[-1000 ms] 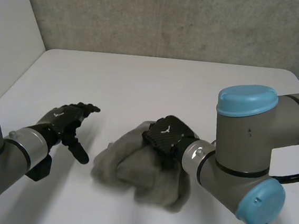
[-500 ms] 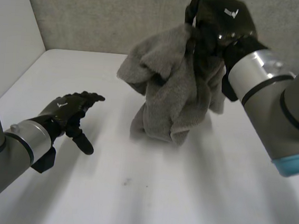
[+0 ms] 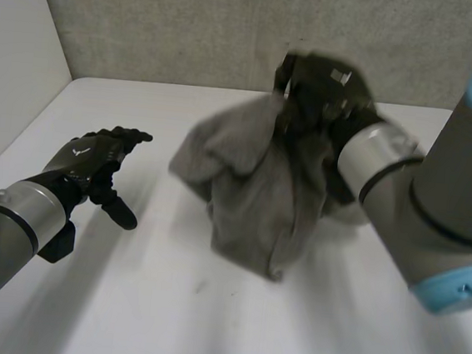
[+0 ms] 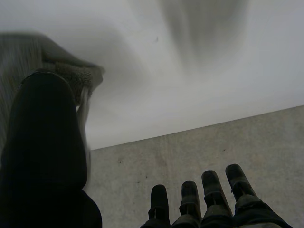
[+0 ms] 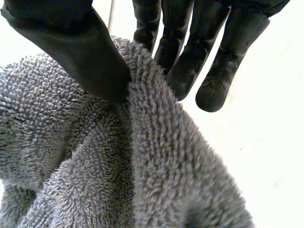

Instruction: Fold the towel.

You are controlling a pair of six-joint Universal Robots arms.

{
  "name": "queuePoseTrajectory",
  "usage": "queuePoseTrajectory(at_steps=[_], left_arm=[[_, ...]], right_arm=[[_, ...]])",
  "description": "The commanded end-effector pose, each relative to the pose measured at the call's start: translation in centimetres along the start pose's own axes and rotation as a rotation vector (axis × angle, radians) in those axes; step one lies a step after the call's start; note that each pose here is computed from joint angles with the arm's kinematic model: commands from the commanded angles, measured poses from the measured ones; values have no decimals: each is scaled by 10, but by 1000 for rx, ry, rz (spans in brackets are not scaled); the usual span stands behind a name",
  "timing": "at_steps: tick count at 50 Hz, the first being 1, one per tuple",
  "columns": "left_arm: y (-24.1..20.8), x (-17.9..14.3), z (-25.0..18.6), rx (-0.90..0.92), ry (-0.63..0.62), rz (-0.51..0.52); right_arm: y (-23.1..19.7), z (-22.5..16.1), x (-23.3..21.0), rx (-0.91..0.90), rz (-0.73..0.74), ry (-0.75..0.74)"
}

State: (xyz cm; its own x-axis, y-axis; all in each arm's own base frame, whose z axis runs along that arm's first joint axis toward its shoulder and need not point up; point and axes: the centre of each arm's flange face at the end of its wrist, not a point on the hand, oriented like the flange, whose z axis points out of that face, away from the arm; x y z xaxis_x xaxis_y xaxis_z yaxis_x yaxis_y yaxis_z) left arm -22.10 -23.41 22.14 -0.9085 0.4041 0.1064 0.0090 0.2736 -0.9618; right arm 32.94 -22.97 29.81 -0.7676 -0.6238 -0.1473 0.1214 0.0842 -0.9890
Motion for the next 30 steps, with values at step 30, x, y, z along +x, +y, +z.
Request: queuePoseTrajectory(at_steps=[30], left_arm=[[73, 87, 92, -221, 331, -144]], right_arm=[[-29, -42, 7, 111, -14, -9]])
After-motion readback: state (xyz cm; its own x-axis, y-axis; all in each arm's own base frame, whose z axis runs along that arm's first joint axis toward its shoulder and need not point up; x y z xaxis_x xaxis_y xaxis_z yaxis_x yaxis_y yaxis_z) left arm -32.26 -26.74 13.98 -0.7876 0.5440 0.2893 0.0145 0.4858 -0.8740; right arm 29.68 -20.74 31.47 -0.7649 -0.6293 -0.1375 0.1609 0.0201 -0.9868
